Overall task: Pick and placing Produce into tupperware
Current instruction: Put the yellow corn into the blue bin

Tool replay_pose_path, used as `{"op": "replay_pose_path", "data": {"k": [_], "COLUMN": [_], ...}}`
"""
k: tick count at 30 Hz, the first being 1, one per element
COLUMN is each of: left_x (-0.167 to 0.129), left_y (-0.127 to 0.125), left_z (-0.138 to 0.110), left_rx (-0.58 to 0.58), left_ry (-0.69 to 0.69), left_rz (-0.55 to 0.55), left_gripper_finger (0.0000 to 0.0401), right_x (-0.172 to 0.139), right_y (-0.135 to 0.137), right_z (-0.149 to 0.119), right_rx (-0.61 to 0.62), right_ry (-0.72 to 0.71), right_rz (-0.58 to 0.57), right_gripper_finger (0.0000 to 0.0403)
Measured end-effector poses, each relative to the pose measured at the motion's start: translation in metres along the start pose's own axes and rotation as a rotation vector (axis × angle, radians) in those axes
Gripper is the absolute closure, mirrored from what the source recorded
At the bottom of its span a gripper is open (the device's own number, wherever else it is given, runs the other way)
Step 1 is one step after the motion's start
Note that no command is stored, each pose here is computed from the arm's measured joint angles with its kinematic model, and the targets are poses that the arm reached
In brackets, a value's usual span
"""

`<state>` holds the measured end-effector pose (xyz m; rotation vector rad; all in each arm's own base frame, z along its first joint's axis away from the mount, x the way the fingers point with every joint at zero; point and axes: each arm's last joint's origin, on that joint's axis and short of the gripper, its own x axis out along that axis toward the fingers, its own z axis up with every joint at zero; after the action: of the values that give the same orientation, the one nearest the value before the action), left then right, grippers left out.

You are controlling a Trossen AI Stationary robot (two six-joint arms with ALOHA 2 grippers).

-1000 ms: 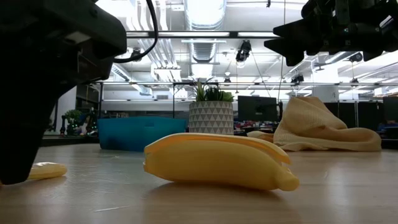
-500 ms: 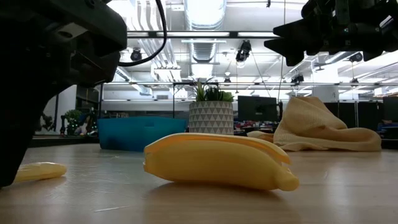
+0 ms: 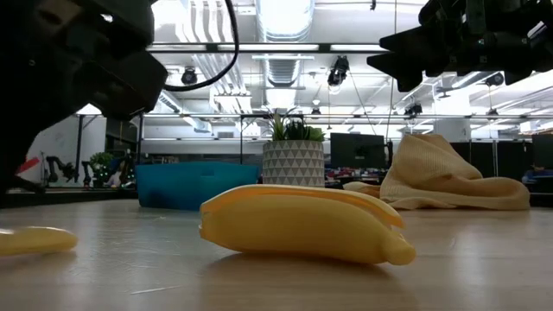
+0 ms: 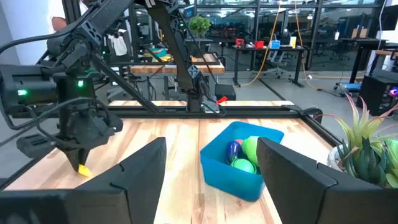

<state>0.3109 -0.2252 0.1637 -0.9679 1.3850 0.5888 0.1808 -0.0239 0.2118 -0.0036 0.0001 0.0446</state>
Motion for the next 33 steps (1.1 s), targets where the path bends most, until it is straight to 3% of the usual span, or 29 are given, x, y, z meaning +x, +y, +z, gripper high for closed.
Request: {"op": "replay_pose_path", "data": {"k": [8,15,22,29,33], "left_x": [-0.010,-0.026,-0.045,-0.076,-0.099], "left_y": [-0.009,-0.016,-0.031,-0.052,-0.056], "left_z": [-0.001,0.004,0.006,0.008,0.007], "left_rx": [0.096,0.201,0.373,0.648,0.786], "left_ry": [-0.009,-0.148,-0.343,-0.613,-0.779], "left_rz": [-0.045,-0.143,-0.306,-0.574,-0.646], "left_gripper_finger": [0.0397,0.0398,0.0398,0.0398,0.0398], "right_x": [0.000,0.000,0.000,0.000,0.000], "right_y": [0.000,0.000,0.000,0.000,0.000], "right_z": [0.000,0.000,0.000,0.000,0.000], "right_rx": [0.003,0.003,0.003,0.004,0.010], "right_ry": [0.000,0.000,0.000,-0.004,-0.003], "right_rz": [0.000,0.000,0.000,0.000,0.001], "right_gripper_finger": [0.0165,0.0159,0.0164,0.0161,0.0158]}}
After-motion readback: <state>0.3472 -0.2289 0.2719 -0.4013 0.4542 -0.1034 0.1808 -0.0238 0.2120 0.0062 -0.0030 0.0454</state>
